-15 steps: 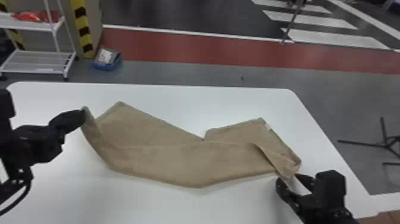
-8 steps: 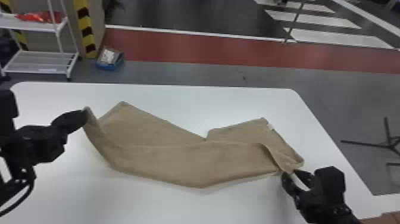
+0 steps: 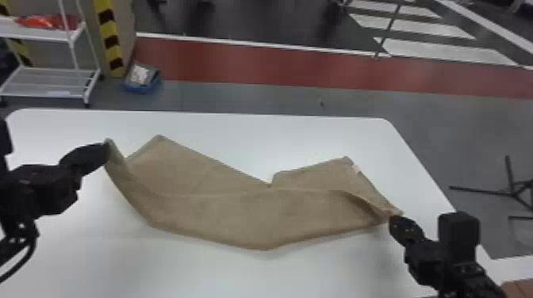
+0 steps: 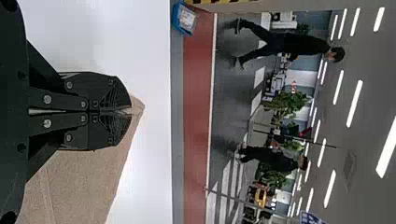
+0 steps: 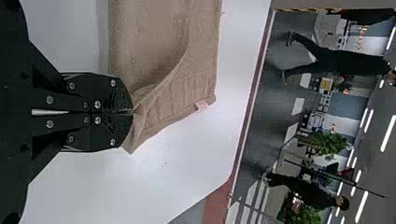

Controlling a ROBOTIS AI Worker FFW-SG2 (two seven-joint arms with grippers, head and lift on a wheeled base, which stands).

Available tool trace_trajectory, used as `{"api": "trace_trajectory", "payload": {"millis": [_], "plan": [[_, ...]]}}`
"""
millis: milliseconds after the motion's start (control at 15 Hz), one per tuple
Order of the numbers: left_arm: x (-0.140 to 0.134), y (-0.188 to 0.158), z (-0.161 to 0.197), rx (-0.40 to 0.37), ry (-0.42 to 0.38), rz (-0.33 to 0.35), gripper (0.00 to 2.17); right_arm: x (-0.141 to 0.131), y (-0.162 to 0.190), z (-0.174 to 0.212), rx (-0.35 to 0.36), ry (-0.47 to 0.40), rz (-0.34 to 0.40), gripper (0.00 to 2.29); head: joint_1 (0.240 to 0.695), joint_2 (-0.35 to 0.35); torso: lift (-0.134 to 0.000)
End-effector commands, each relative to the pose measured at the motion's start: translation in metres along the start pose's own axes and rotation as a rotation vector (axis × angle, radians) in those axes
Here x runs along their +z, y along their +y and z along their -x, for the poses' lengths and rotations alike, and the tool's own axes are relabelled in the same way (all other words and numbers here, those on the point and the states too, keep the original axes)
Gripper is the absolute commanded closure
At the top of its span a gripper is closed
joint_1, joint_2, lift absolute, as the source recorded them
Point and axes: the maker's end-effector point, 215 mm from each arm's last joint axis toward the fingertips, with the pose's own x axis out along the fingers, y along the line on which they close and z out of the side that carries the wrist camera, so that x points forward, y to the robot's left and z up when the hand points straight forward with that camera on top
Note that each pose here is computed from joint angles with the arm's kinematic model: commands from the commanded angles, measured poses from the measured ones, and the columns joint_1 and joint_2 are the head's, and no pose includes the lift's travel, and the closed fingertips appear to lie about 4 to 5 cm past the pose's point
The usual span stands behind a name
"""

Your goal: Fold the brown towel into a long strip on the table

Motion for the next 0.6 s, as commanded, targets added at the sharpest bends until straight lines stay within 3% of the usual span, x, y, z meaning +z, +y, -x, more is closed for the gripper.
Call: {"api": "trace_trajectory", "payload": {"millis": [0,267,533], "plan": [[0.019,0.008,0.011,0.015,-0.038,-0.002,1.74,0.022,-0.018,0.001,0.007,-0.025,-0.076,1.54,0.695,-0.222,-0.123],[0.057,0.025,0.044,0.05,-0.107,0.0,1.74,0.081,-0.044,-0.012,0.057,-0.072,-0.278,1.54,0.695,-0.212,-0.123],[0.08,0.061,0.046,0.111,-0.122,0.018,1.74,0.166,-0.062,-0.063,0.09,-0.115,-0.361,1.54,0.695,-0.195,-0.123]]}}
